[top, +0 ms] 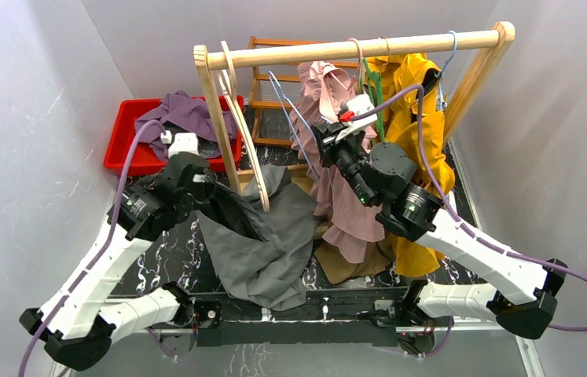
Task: Remove the skirt from the hanger
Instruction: Place the skirt in the bin.
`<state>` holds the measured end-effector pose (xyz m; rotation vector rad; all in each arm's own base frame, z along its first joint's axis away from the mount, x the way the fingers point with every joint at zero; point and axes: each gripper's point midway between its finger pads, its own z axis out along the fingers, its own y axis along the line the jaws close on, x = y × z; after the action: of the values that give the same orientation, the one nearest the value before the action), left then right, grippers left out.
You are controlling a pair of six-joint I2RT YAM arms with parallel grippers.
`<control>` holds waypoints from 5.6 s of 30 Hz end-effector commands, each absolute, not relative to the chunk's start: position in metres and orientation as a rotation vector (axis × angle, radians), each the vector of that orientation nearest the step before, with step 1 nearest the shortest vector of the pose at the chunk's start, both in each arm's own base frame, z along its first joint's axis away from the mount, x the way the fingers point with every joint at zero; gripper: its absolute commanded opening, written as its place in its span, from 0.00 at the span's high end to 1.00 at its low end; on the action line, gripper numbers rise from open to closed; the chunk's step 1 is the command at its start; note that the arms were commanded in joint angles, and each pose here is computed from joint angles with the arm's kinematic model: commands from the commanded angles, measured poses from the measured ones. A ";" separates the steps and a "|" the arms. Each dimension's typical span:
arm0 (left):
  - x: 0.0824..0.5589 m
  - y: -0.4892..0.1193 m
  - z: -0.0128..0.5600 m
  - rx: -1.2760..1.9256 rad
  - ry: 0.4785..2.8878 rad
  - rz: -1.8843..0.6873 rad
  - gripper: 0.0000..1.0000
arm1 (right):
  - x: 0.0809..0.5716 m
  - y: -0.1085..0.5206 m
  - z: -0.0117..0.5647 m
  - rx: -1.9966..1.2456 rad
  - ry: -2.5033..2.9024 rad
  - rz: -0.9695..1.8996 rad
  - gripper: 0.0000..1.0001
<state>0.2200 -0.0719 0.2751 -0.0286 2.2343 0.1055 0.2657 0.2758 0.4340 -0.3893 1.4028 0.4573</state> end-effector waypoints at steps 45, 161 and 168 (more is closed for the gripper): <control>0.498 0.060 0.683 -0.143 0.758 -0.380 1.00 | 0.264 0.261 0.481 -0.295 1.342 0.478 1.00; 0.529 0.102 0.274 -0.432 1.764 0.169 0.21 | 0.264 0.274 0.451 -0.312 1.407 0.521 1.00; 0.497 0.108 0.266 -0.447 1.810 0.121 0.10 | 0.262 0.276 0.450 -0.327 1.405 0.528 1.00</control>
<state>0.5042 0.1017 0.2307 -0.4496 1.8913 0.1391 0.2638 0.2795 0.4302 -0.3651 1.4669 0.5019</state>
